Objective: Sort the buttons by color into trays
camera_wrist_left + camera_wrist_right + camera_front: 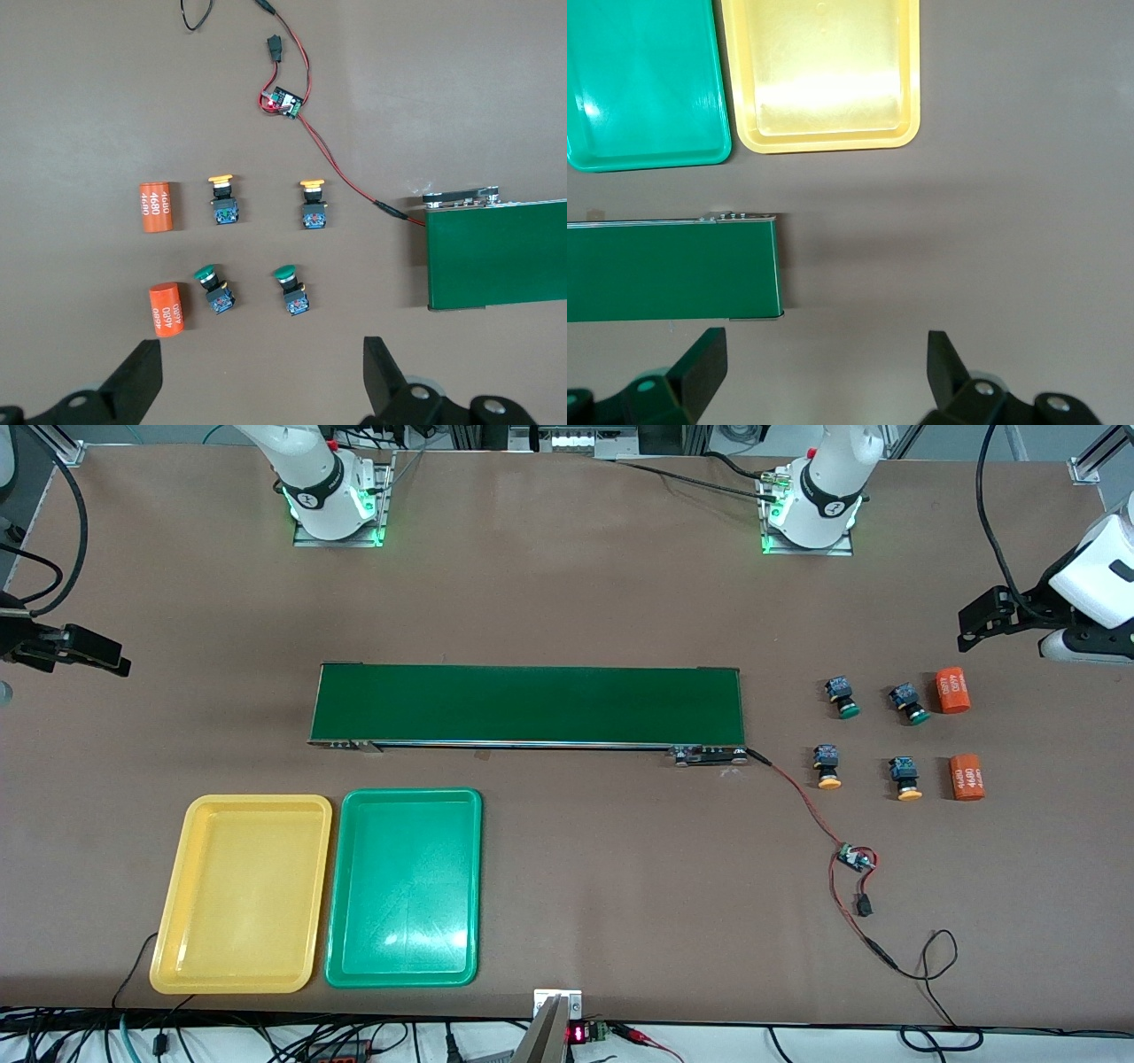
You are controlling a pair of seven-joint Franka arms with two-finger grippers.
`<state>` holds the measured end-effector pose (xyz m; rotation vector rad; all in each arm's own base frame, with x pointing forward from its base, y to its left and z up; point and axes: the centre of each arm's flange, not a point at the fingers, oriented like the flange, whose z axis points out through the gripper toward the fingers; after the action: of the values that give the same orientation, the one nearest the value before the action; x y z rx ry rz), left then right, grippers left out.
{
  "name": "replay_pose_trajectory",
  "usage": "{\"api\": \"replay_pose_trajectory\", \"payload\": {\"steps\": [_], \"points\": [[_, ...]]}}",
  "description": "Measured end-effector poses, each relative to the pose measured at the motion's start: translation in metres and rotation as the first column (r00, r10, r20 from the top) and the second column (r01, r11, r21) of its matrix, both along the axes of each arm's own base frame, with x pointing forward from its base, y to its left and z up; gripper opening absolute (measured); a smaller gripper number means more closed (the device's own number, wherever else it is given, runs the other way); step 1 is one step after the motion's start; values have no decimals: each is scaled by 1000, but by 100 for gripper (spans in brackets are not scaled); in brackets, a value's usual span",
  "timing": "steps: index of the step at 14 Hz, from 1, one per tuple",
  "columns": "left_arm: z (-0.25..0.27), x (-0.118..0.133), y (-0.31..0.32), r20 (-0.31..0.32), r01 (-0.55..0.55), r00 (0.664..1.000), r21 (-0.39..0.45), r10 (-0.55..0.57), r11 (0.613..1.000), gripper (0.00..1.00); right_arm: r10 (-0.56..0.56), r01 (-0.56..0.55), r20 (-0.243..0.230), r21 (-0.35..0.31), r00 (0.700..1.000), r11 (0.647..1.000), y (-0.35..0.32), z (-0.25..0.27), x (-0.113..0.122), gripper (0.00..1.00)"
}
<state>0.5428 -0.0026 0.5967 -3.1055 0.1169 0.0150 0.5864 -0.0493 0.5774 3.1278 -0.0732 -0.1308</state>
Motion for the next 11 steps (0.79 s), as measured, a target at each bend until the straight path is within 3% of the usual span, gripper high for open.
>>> {"api": "replay_pose_trajectory", "payload": {"steps": [11], "points": [[-16, 16, -1, -25, -4, 1000, 2, 4, 1000, 100, 7, -7, 0, 1, 1000, 1000, 3, 0, 0, 100]]}}
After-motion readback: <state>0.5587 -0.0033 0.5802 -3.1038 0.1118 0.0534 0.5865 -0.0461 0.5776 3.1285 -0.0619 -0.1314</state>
